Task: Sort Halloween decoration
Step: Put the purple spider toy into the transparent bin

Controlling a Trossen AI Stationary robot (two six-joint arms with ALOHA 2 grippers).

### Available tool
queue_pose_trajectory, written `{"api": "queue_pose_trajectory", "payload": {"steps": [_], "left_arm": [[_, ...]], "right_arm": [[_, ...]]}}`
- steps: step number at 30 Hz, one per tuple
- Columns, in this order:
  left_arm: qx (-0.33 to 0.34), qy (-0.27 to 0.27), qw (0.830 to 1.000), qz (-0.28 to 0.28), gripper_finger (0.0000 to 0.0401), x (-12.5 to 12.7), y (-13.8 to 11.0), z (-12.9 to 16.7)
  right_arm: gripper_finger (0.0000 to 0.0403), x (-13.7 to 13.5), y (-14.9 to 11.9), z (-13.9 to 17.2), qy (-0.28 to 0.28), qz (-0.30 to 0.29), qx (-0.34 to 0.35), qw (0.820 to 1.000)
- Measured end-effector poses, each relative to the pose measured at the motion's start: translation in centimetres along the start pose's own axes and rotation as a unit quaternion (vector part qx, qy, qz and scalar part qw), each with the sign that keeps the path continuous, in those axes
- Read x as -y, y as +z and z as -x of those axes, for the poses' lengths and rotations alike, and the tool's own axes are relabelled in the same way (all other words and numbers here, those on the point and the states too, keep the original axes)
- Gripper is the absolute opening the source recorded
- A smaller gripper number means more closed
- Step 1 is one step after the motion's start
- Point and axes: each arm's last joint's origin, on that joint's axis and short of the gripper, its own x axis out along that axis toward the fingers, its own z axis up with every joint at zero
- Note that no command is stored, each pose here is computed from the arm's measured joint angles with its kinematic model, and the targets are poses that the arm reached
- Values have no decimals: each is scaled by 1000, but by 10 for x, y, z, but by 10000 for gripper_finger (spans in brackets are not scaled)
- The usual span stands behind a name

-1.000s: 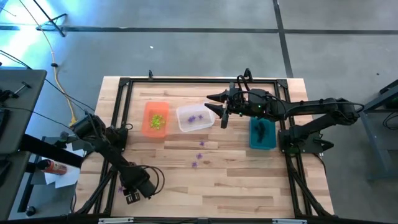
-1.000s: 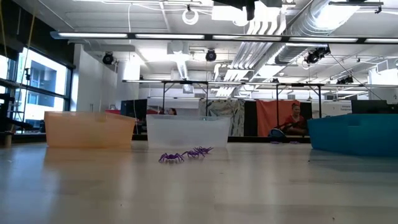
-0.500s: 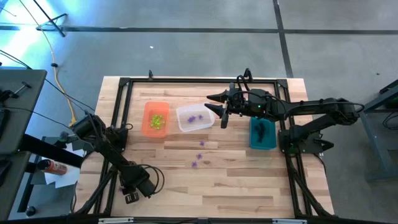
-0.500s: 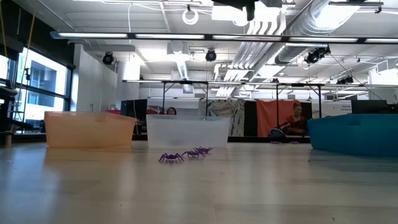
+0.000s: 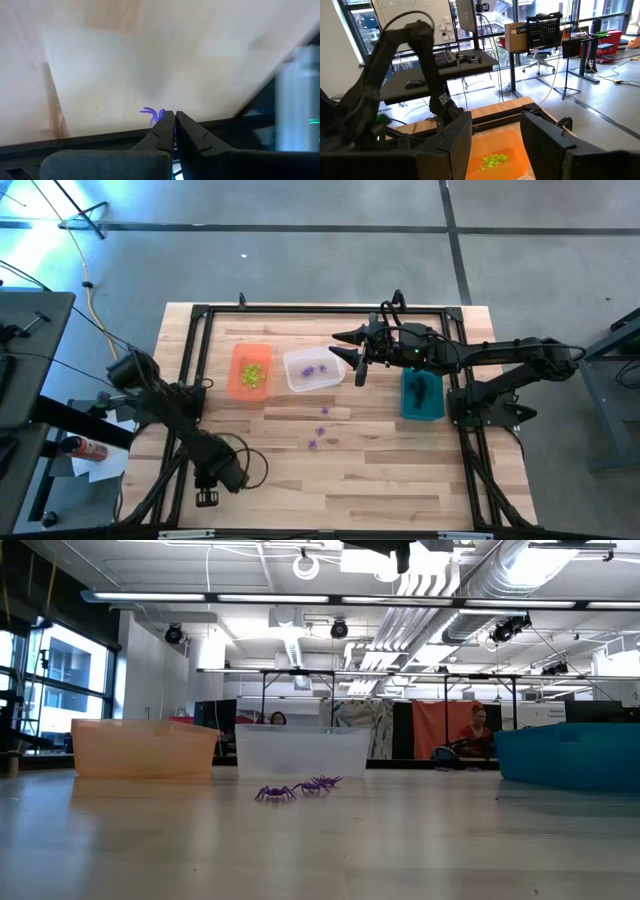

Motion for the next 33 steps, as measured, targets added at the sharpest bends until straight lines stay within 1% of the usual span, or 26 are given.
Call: {"api": "queue_pose_trajectory", "payload": {"steps": [4,6,7,8,10,12,13,14,15,17,19,22,23,24,26,27,29,33], "left_arm": [[84,-36,996,-20,1,-6,-9,38],[150,-53,986,-41,0,-12,-15,62],[189,-59,979,-49,0,-17,-17,74],[228,-66,970,-58,0,-22,-19,87],[314,-72,945,-62,0,-35,-23,112],[404,-77,909,-64,0,-49,-25,136],[451,-77,887,-63,0,-56,-25,149],[499,-75,861,-61,0,-63,-26,161],[548,-74,831,-59,0,-69,-26,174],[642,-70,761,-62,0,-79,-26,201],[725,-66,681,-75,0,-87,-26,227],[813,-48,571,-102,0,-97,-28,258],[834,-41,540,-110,0,-100,-29,267],[849,-33,515,-113,0,-103,-29,273],[864,-23,491,-107,0,-109,-27,280],[868,-20,486,-103,0,-112,-25,282],[868,-14,488,-94,0,-117,-21,282],[861,-14,501,-91,0,-121,-11,281]], "right_arm": [[165,0,0,0,0,0,0,1000],[165,0,0,0,0,-1,0,1000],[165,0,0,0,0,-1,0,1000],[165,0,0,0,0,-1,0,1000],[165,0,0,0,0,-5,1,1000],[165,0,0,0,1,-15,2,1000],[165,0,0,0,4,-22,2,1000],[165,0,1,0,7,-27,2,1000],[165,-1,1,0,11,-29,2,1000],[165,-1,1,0,19,-38,0,999],[165,-2,1,0,33,-40,-1,999],[165,-4,3,0,64,-41,9,997],[165,-5,4,0,74,-41,13,996],[165,-5,5,1,82,-41,17,996],[165,-6,7,1,90,-38,24,995],[165,-6,7,1,91,-38,27,995],[165,-6,8,1,92,-38,30,995],[165,-6,8,1,92,-27,31,995]]}}
